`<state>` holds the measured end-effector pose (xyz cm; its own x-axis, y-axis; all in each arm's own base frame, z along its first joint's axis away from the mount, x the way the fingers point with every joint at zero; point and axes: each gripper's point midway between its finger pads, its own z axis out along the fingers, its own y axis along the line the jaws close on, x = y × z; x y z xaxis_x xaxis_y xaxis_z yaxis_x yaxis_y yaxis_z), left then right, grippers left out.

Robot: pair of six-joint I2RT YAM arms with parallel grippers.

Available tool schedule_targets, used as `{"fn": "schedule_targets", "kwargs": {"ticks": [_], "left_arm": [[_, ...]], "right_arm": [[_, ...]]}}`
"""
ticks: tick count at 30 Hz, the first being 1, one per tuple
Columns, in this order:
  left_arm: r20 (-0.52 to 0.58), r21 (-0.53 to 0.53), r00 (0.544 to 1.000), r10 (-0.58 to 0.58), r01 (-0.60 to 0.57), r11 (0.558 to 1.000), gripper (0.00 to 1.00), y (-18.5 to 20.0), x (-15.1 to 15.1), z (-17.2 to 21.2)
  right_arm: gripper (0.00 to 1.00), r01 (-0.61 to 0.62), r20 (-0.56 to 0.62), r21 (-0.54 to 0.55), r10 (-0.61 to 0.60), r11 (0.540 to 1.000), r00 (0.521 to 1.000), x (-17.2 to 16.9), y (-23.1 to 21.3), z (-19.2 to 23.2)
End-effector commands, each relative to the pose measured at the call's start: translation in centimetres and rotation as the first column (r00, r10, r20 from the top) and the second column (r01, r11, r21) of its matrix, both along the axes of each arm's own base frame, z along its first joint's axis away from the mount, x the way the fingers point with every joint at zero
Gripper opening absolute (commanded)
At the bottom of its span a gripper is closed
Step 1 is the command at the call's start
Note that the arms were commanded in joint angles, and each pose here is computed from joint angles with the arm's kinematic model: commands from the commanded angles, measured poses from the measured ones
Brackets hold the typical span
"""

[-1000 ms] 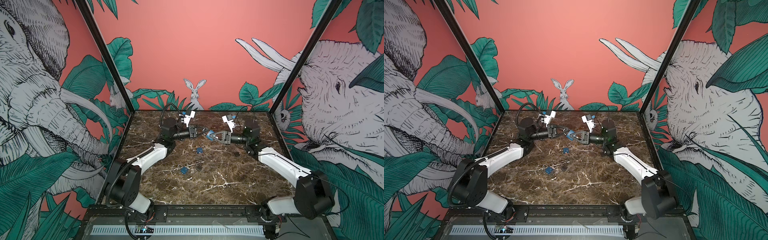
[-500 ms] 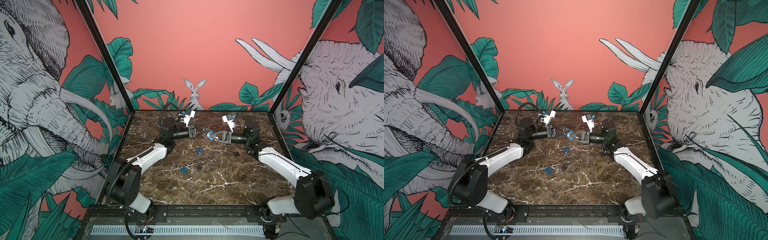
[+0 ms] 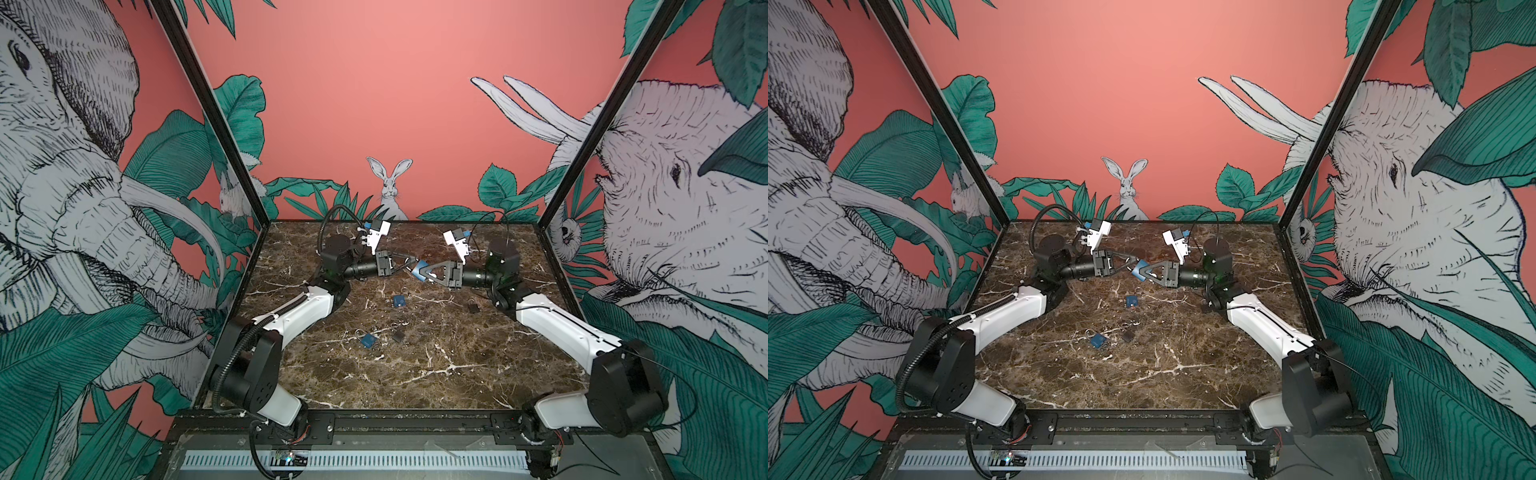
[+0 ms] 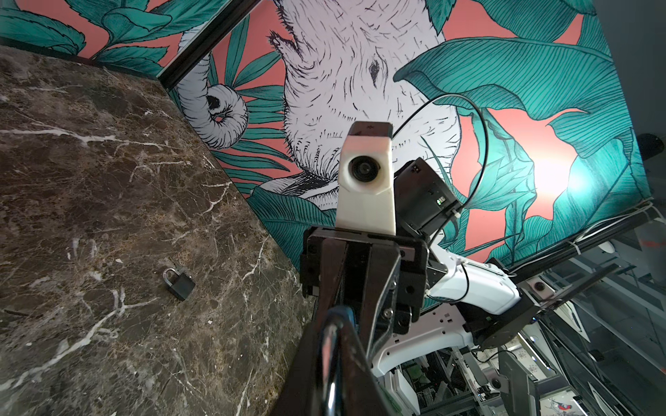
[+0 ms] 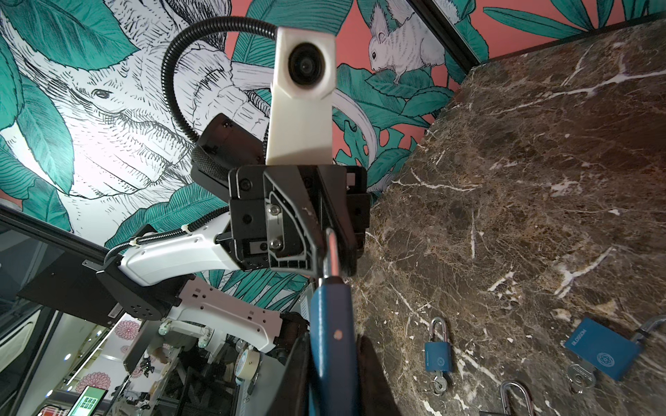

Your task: Lock with the key

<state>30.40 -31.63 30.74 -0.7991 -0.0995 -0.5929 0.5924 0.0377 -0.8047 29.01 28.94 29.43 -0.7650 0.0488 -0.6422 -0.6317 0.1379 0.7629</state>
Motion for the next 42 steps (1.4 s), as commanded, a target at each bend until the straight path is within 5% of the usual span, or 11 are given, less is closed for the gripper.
{"fn": "schedule_targets", "kwargs": {"ticks": [1, 10, 15, 19, 35, 42], "left_arm": [[-0.056, 0.025, 0.998, -0.030, 0.031, 0.999, 0.07, -0.2, -0.8, -0.7], [-0.080, 0.051, 0.997, -0.004, 0.008, 0.999, 0.00, -0.1, -0.3, -1.7], [-0.077, 0.015, 0.994, 0.083, -0.082, 0.997, 0.00, 0.9, 1.2, -0.9], [-0.071, -0.037, 0.990, 0.125, -0.128, 0.991, 0.00, 1.8, 2.4, 0.5], [-0.030, -0.093, 0.992, 0.122, -0.124, 0.988, 0.00, 2.0, 2.7, 4.1], [-0.028, -0.076, 0.990, 0.135, -0.137, 0.988, 0.00, 2.0, 2.9, 3.7]], "right_arm": [[0.00, 0.020, 0.174, 0.062, -0.031, 0.998, 0.984, 0.9, 0.3, 3.7], [0.00, 0.039, 0.161, 0.050, -0.046, 0.998, 0.986, 1.4, 0.3, 2.9], [0.32, 0.086, 0.128, 0.043, -0.091, 0.995, 0.988, 2.3, -0.6, 1.2], [0.43, 0.101, 0.096, 0.085, -0.109, 0.991, 0.989, 2.7, -1.6, 0.7], [0.43, 0.079, 0.052, 0.103, -0.085, 0.992, 0.995, 3.2, -1.5, -0.7], [0.31, 0.039, 0.066, 0.108, -0.047, 0.993, 0.997, 2.3, -0.6, -0.1]]}}
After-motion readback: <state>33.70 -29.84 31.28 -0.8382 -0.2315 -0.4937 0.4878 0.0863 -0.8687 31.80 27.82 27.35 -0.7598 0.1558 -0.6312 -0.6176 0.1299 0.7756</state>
